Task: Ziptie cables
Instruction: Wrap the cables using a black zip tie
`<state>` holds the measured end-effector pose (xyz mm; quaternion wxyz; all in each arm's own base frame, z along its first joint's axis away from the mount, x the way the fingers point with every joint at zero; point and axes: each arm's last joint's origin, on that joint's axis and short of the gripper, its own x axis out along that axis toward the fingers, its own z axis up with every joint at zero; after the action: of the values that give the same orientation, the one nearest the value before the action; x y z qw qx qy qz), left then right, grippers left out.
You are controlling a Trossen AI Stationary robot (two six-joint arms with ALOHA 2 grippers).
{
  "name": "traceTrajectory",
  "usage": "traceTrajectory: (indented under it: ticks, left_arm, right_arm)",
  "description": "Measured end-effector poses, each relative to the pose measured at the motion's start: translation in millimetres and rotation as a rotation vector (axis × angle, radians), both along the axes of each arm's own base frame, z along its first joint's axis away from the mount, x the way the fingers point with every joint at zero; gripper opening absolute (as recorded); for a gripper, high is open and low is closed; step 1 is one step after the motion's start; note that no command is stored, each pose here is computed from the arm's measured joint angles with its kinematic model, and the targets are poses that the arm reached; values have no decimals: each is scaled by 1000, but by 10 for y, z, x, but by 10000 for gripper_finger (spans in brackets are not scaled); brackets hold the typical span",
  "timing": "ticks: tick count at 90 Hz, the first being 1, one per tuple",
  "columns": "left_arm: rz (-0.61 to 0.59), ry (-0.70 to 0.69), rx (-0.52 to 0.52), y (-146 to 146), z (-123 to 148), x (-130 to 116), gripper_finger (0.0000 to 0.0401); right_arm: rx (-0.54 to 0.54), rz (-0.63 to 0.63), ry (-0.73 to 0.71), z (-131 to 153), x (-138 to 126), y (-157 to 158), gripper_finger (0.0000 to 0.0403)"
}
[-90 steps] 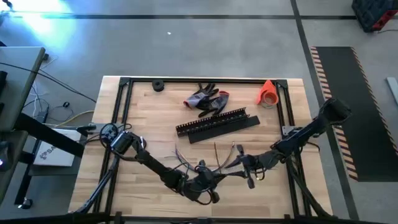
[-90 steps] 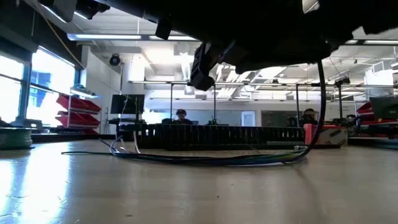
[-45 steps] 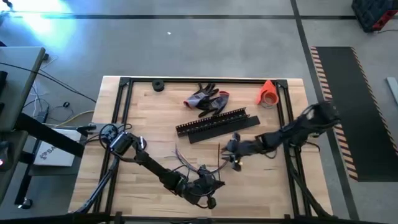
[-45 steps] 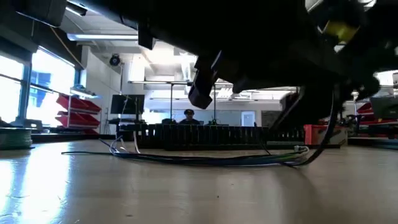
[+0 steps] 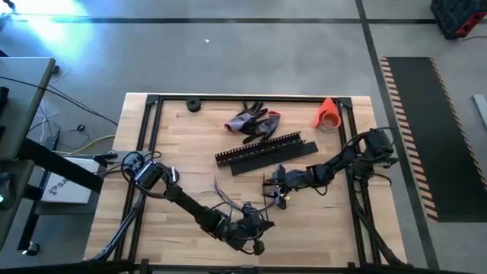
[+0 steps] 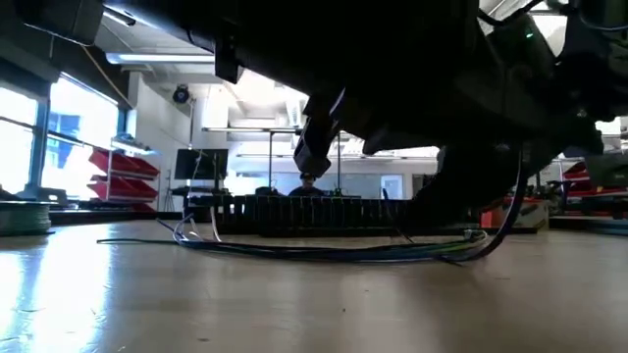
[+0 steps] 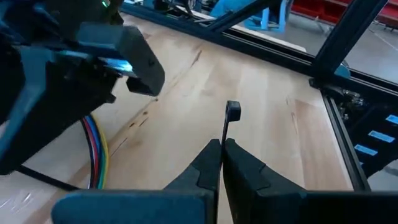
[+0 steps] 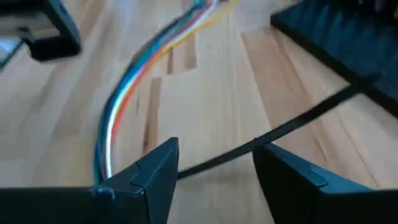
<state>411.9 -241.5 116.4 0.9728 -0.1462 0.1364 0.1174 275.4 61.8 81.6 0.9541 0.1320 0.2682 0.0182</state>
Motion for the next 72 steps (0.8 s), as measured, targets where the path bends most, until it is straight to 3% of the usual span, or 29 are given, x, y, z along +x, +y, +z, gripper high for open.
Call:
traceTrajectory:
  ticks: [12, 36, 72]
  left_arm:
    - [3, -1, -8, -1, -1, -1, 0]
    - [6, -9, -72, -6, -2, -1, 0]
    - [25, -43, -102, 15, 152, -4, 0]
  right_arm:
    - [-2, 0, -6, 4, 2, -3, 145]
    - [-85, 61, -45, 60, -26, 136, 11]
    - [-509, 78, -82, 199, -235, 528, 0]
